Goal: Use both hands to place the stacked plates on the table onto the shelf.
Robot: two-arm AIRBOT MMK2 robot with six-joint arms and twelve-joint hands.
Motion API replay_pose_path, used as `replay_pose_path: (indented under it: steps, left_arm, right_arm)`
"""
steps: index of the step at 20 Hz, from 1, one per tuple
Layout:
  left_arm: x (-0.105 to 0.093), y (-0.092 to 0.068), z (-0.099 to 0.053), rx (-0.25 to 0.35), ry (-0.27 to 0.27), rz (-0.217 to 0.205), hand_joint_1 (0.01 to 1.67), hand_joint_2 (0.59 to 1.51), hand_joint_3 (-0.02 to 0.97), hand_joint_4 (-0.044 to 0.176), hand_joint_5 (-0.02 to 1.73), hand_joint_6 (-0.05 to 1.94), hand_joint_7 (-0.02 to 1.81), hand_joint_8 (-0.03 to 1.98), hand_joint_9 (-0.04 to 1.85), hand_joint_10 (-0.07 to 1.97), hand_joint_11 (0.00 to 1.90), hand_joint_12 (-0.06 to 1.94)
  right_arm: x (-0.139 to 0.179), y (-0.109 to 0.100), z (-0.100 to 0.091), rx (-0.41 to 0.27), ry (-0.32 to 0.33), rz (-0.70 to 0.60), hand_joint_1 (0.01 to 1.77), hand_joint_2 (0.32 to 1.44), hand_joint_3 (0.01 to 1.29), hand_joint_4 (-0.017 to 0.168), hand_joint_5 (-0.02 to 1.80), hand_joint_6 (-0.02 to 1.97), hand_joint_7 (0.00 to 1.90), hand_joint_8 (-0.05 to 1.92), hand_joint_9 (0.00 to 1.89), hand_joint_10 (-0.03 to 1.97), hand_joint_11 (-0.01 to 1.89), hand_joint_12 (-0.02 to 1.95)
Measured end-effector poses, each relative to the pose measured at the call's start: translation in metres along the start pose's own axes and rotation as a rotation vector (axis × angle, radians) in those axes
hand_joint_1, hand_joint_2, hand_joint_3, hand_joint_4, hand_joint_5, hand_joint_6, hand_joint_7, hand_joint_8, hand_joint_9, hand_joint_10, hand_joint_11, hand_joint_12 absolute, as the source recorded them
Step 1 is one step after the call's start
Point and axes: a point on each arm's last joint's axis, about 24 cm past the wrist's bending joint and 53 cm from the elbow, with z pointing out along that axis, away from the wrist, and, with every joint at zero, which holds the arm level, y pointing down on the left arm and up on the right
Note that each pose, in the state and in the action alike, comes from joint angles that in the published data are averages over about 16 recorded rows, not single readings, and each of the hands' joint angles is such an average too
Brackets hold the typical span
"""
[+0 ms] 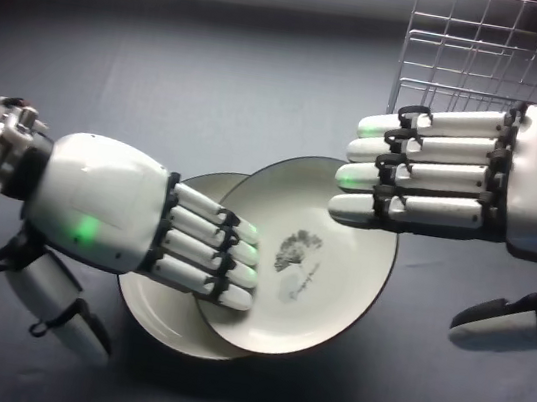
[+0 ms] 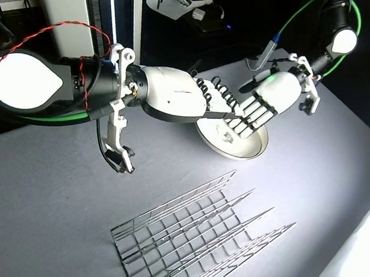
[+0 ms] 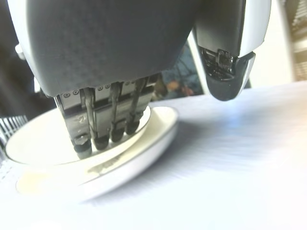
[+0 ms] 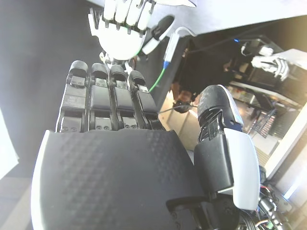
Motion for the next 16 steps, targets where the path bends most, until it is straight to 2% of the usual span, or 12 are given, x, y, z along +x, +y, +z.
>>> replay_pose_path:
  steps: [3, 7, 13, 16]
  left_arm:
    - [-0.005, -0.001, 0.009, 0.005, -0.012, -0.002, 0.01, 1.214, 0.015, -0.009, 0.00, -0.03, -0.01, -0.02, 0.00, 0.00, 0.02, 0.01]
    - [-0.009, -0.001, 0.015, 0.008, -0.021, 0.000, 0.02, 1.213, 0.014, -0.009, 0.00, -0.03, -0.01, -0.02, 0.01, -0.01, 0.02, 0.01]
    - [-0.010, 0.000, 0.016, 0.006, -0.022, 0.002, 0.02, 1.212, 0.014, -0.009, 0.00, -0.03, -0.01, -0.02, 0.01, -0.01, 0.02, 0.01]
    - [-0.010, 0.001, 0.016, 0.006, -0.022, 0.002, 0.02, 1.212, 0.014, -0.009, -0.01, -0.03, -0.01, -0.02, 0.01, -0.01, 0.02, 0.01]
  right_arm:
    - [0.001, -0.002, -0.003, -0.003, 0.000, 0.001, 0.21, 1.23, 0.02, 0.008, 0.02, 0.02, 0.02, 0.01, 0.02, 0.01, 0.02, -0.01]
    - [0.004, -0.006, -0.005, -0.004, 0.004, 0.006, 0.47, 1.17, 0.02, 0.008, 0.02, 0.02, 0.02, 0.01, 0.02, 0.01, 0.02, 0.02]
    - [0.015, -0.011, -0.003, 0.000, 0.024, 0.023, 0.93, 1.07, 0.02, 0.008, 0.02, 0.02, 0.02, 0.01, 0.02, 0.01, 0.02, 0.18]
    - [0.022, -0.014, 0.001, 0.003, 0.034, 0.033, 1.10, 1.03, 0.02, 0.008, 0.02, 0.02, 0.02, 0.01, 0.02, 0.01, 0.02, 0.27]
